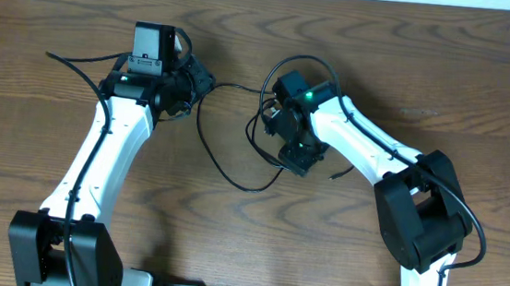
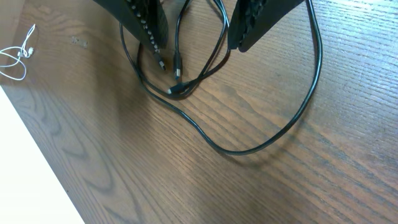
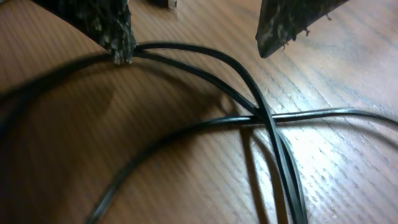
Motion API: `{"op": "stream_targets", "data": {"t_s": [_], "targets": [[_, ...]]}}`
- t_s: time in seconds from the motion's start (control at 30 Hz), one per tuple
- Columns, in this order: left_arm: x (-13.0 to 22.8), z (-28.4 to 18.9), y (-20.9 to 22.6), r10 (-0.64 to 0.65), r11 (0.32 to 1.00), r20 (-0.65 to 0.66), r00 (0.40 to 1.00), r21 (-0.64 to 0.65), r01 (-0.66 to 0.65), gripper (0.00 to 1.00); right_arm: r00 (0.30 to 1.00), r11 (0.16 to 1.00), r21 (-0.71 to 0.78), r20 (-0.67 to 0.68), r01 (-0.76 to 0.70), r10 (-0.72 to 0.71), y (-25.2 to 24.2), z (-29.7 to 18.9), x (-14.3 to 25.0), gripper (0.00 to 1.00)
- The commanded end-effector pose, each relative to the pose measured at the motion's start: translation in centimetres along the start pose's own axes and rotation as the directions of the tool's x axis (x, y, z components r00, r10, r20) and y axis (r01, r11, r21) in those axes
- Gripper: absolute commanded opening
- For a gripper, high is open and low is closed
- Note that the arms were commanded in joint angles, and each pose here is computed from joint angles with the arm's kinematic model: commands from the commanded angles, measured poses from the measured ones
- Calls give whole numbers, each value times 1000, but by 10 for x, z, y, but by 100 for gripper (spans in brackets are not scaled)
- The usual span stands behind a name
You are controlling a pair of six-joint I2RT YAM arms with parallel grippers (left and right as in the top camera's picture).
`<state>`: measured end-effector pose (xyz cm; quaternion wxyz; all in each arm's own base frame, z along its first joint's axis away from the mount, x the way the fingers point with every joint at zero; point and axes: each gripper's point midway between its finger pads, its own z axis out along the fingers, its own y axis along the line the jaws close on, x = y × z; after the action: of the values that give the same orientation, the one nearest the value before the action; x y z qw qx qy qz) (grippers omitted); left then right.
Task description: Untangle cables
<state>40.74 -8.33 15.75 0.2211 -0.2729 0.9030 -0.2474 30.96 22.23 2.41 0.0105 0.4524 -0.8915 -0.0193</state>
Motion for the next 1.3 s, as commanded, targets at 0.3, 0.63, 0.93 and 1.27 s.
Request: {"op": "stream_targets", "data": {"t_s": [0.3, 0.63, 0.93, 1.27], "targets": [[-3, -2, -2, 33, 999, 8, 999, 1, -33, 38, 982, 982, -25, 17, 189, -188, 5, 38, 12, 54], [-4, -2, 0, 32, 999, 13, 999, -5, -32, 38, 996, 996, -18, 32, 83, -82, 3, 35, 7, 1], [-2, -2, 1, 28, 1000, 4, 1000, -12, -28, 38, 987, 999, 16, 151, -48, 45, -24, -38, -36, 1], [2, -2, 5, 22, 999, -11, 1000, -27, -23, 38, 801, 952, -119, 516, -283, 303, -84, -208, -68, 1]]}}
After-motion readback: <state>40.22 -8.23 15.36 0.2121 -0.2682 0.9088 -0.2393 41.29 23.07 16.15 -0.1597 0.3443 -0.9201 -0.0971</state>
